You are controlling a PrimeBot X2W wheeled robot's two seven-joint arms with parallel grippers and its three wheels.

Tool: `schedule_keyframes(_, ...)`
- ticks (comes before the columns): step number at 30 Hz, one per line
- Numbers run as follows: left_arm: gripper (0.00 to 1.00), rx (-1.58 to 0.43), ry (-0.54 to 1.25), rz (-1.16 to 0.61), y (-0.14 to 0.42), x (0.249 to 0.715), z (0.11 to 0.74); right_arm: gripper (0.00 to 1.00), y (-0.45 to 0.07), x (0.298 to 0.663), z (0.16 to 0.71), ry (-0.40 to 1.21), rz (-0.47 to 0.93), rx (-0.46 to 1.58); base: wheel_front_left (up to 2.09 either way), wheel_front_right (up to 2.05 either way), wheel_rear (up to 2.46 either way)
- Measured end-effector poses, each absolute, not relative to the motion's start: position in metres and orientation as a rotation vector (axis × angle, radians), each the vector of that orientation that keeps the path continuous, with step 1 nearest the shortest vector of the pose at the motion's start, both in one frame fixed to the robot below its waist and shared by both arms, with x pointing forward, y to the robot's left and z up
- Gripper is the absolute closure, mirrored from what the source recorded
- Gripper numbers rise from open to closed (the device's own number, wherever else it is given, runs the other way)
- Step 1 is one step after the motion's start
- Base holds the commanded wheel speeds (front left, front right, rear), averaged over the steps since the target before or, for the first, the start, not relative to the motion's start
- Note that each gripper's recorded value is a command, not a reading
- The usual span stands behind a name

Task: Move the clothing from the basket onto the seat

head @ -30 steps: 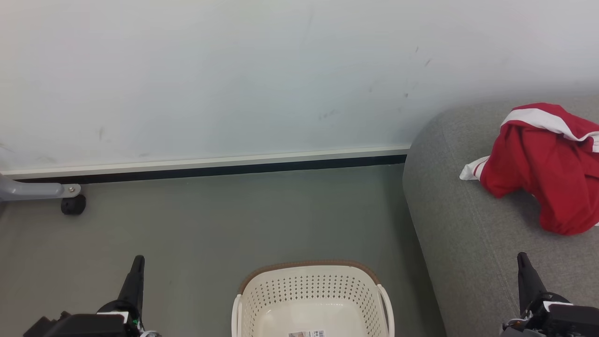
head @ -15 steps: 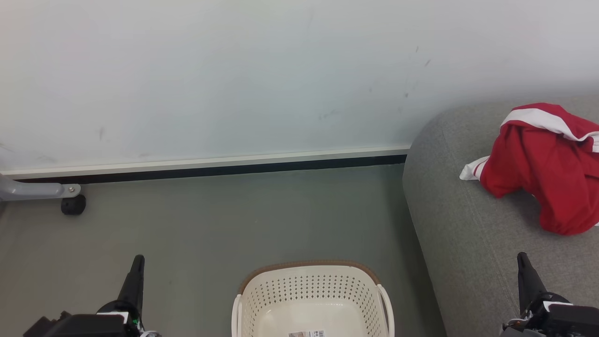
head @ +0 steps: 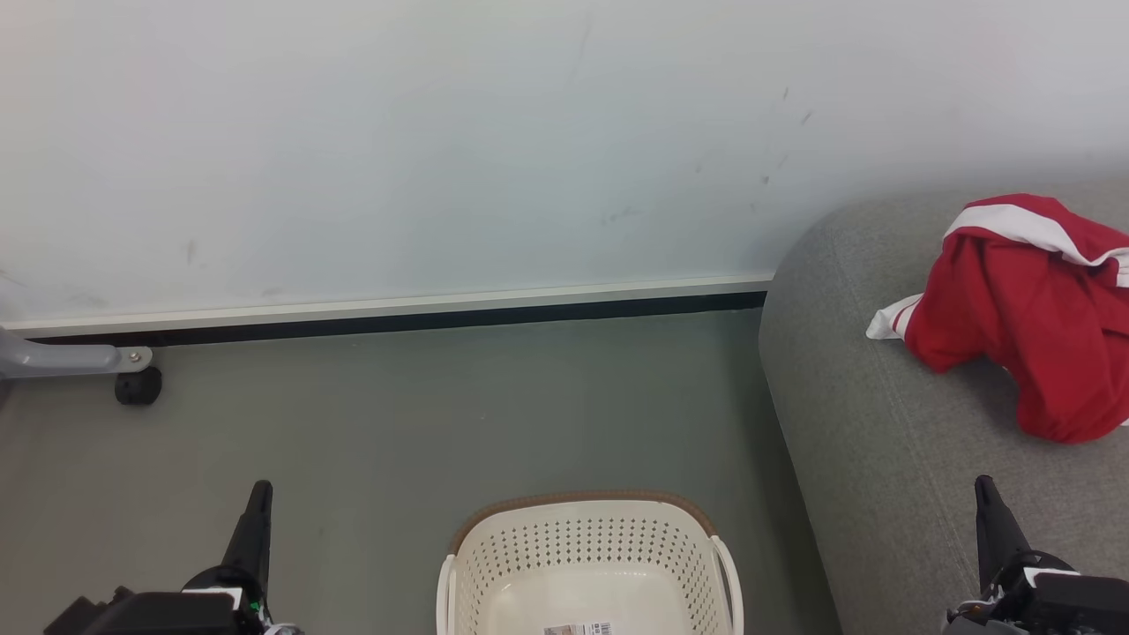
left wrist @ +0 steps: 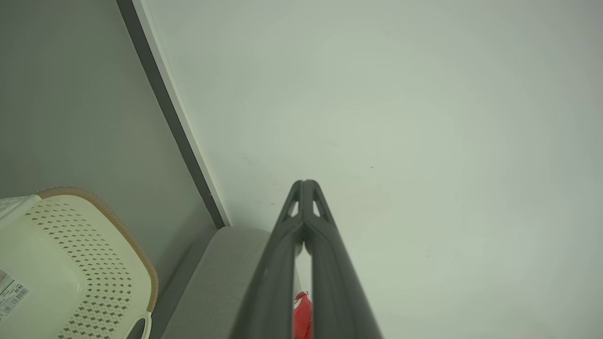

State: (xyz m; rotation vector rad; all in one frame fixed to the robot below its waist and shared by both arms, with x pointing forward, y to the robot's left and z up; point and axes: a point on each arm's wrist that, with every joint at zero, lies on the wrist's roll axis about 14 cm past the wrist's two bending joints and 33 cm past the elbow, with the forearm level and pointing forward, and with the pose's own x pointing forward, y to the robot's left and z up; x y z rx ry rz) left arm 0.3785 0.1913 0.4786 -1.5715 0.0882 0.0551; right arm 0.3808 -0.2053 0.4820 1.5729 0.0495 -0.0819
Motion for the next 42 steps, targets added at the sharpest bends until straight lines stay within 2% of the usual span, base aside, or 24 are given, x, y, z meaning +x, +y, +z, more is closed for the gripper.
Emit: schedule_keyframes(42, 1.0, -1.572, 0.089, 0.056, 0.1913, 0.3784, 0.4784, 1.0, -0.2051, 0.3808, 0.4821, 0.05, -0.082, 1.573, 0.0, 0.0, 0.0)
